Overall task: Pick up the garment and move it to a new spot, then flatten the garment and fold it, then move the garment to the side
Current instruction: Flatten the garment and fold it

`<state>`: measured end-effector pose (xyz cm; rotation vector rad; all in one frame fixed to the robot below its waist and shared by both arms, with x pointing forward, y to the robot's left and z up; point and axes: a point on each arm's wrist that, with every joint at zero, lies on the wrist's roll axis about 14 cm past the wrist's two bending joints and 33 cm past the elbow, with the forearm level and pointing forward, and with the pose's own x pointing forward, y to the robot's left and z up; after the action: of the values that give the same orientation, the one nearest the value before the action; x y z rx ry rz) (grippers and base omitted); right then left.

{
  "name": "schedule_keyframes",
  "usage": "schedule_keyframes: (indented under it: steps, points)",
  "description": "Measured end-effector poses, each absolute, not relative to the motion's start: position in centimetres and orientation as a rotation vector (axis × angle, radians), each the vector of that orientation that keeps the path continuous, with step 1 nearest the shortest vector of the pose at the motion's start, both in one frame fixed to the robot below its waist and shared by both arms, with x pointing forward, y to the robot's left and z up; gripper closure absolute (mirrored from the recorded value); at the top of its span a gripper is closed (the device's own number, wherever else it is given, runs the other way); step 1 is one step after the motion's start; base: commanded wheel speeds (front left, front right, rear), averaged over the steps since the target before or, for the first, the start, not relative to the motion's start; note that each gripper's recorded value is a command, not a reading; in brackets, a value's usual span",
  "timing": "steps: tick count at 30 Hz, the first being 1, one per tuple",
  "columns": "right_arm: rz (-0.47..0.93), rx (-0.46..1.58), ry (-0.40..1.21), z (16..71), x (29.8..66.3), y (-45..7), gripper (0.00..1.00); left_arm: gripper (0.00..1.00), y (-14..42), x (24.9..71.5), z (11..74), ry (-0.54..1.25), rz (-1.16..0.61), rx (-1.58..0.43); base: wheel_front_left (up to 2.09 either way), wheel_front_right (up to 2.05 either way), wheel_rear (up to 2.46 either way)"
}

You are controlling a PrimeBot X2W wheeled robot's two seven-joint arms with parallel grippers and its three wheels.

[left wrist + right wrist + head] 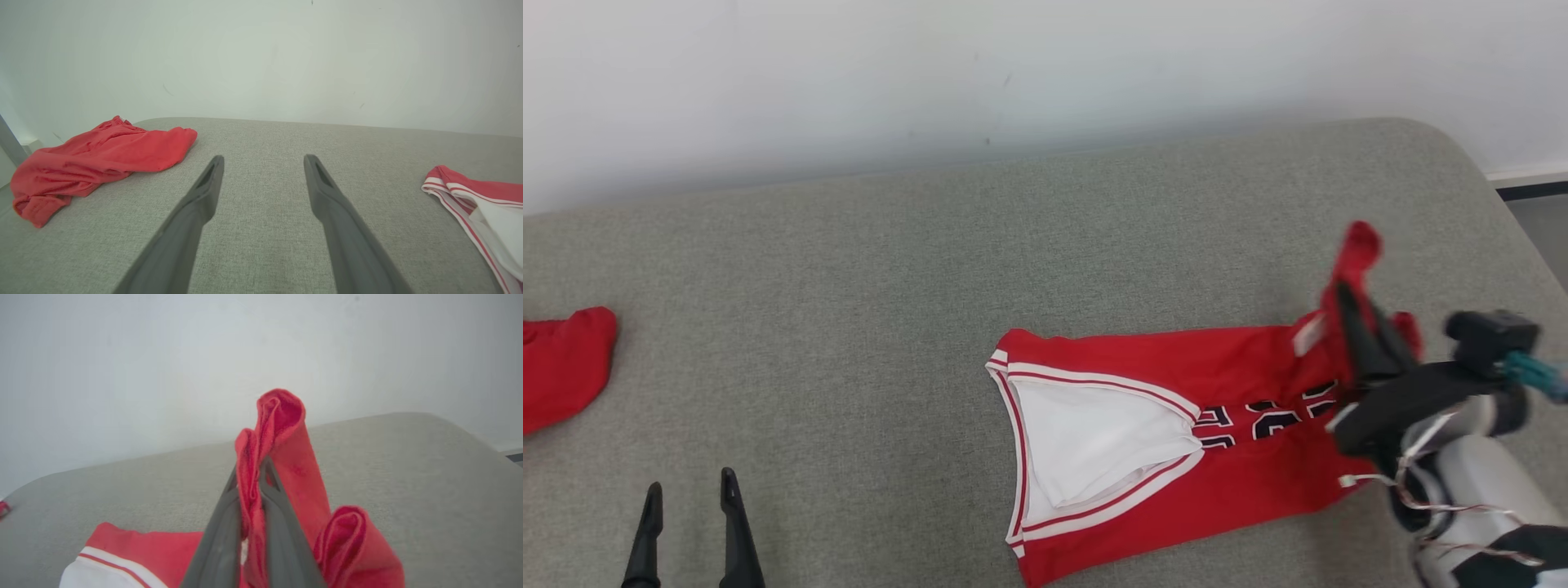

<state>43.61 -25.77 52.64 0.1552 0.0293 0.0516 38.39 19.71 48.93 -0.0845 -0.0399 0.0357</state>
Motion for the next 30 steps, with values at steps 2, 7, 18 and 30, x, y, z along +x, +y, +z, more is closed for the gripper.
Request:
schedule_keyframes:
  steps: [2, 7, 18, 30]
  points:
    - [0.132, 0.177, 0.034, 52.9, 43.7, -22.5, 1.00, 0.00, 19.6, 38.3, 48.8, -0.035, 0.032, -0.086, 0.00, 0.00, 0.00]
    - [0.326, 0.215, 0.055, 53.0, 43.4, -14.2, 1.00, 0.00, 20.2, 38.0, 48.7, -0.032, 0.050, -0.095, 0.00, 0.00, 0.00]
    - [0.473, 0.270, 0.165, 49.8, 42.9, -6.5, 1.00, 0.00, 21.7, 37.5, 48.1, -0.015, 0.098, -0.104, 0.00, 0.00, 0.00]
    - [0.514, 0.241, 0.214, 46.5, 43.4, -3.4, 0.00, 0.00, 22.5, 37.3, 47.6, 0.001, 0.128, -0.110, 0.00, 0.00, 0.00]
